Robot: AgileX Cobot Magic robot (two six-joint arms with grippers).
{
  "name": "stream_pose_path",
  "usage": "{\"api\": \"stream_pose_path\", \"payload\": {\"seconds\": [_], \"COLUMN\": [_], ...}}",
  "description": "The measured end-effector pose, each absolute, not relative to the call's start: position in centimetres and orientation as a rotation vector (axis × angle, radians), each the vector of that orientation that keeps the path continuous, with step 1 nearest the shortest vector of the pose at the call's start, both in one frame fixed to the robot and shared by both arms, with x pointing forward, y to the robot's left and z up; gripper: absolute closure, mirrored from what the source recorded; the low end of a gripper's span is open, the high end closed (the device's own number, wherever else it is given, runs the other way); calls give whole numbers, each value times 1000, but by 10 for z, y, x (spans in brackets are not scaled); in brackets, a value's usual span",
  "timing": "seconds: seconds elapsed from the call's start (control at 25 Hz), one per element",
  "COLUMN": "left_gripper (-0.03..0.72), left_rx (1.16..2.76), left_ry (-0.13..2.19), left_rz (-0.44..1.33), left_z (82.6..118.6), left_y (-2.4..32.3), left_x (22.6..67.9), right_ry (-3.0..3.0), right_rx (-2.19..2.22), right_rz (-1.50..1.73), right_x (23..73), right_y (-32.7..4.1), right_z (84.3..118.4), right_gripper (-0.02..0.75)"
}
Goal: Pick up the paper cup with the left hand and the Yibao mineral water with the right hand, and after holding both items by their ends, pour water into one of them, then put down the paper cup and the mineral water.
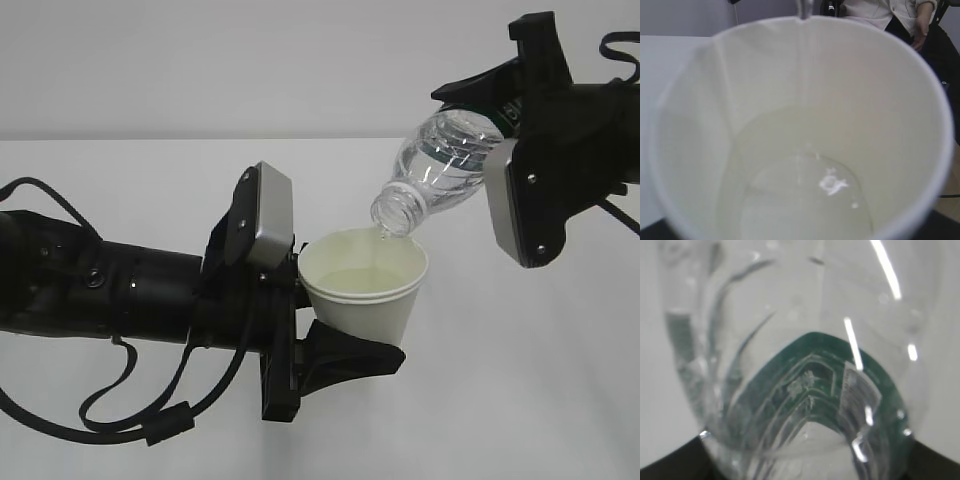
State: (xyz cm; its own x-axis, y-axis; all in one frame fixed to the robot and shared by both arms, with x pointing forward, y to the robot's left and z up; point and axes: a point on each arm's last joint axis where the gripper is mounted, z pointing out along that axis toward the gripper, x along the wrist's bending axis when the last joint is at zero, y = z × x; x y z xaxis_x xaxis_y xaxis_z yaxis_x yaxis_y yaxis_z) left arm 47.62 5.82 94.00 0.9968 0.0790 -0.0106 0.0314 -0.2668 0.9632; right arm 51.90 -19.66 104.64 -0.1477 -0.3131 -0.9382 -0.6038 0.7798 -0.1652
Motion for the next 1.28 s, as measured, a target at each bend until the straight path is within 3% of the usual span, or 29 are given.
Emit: {"api": "stream_pose_path", "payload": {"seconds": [1.28], "left_gripper": [243], "left_rx": [1843], "left_ry": [79], "left_rz": [48], "left_z": [940], "left_y": [58], "left_x": [476], "right_ry": [1751], "right_rx": [-732], "right_rz": [269], "right_x": [519], "right_y": [-198], "right_z": [1046], "right_gripper": [304]}}
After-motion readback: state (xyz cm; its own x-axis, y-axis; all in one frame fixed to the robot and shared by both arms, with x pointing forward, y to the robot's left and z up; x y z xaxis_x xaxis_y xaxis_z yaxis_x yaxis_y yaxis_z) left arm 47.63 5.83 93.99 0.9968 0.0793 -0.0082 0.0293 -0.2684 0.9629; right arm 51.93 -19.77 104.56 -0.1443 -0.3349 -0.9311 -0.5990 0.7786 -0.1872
